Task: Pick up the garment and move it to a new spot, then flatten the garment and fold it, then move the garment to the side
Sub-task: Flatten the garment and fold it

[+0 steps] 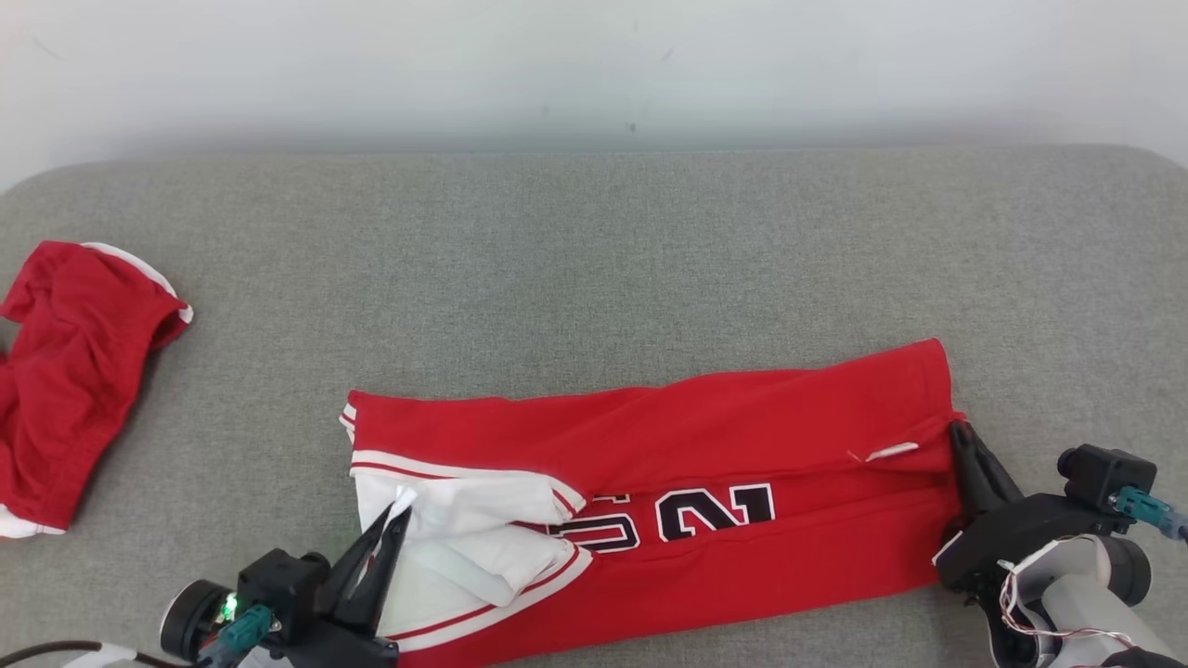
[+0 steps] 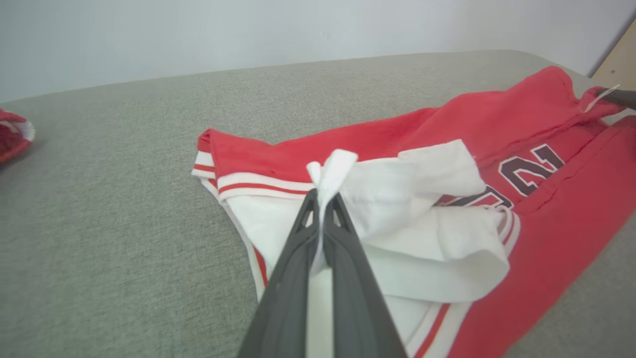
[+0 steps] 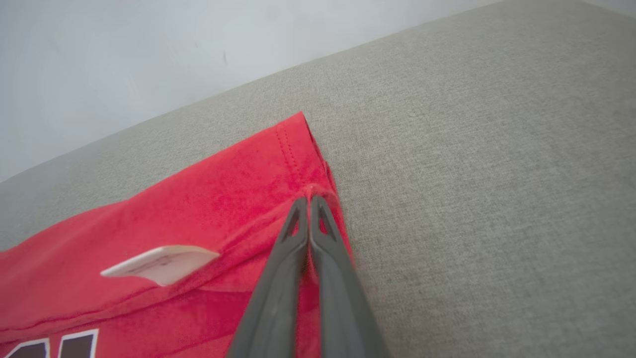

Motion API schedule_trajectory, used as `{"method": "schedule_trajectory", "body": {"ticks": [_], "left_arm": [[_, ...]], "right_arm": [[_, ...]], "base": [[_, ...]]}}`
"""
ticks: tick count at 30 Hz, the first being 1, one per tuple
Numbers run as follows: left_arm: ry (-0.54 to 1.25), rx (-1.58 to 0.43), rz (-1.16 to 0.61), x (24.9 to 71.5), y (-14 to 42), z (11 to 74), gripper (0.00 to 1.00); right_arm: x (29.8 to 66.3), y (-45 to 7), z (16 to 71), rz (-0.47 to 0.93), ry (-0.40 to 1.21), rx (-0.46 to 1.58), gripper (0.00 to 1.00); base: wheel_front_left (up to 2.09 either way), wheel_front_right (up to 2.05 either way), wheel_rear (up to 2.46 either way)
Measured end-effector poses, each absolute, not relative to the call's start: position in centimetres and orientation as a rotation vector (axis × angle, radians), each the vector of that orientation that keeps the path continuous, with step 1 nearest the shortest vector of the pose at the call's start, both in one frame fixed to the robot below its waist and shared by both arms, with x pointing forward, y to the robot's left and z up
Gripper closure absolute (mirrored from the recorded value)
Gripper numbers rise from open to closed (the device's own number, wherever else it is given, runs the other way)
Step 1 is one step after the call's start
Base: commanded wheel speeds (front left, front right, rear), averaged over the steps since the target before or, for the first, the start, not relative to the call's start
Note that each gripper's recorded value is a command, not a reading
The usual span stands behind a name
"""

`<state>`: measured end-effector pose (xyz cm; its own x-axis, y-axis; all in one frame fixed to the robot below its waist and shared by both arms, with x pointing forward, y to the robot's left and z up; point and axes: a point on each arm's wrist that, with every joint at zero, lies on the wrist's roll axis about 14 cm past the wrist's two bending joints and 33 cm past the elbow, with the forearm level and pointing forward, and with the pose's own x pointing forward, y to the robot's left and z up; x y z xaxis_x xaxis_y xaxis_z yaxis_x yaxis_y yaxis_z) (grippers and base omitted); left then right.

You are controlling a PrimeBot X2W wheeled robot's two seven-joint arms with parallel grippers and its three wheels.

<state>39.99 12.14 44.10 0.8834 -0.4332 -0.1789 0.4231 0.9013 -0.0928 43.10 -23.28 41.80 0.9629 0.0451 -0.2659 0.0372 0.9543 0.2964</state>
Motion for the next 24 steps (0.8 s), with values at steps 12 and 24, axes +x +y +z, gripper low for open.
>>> {"method": "schedule_trajectory", "body": {"ticks": [12, 24], "left_arm": [[0.077, -0.071, -0.312, 40.3, 14.6, 47.0, 0.00], [-0.046, -0.039, -0.097, 37.6, 18.5, 49.9, 0.00]], "right_arm": [[42.9, -22.4, 43.5, 0.042, 0.222, 0.316, 0.00], [43.1, -24.2, 42.6, -0.016, 0.277, 0.234, 0.00]], "base": [[0.00, 0.00, 0.00], [0.00, 0.00, 0.00]]}}
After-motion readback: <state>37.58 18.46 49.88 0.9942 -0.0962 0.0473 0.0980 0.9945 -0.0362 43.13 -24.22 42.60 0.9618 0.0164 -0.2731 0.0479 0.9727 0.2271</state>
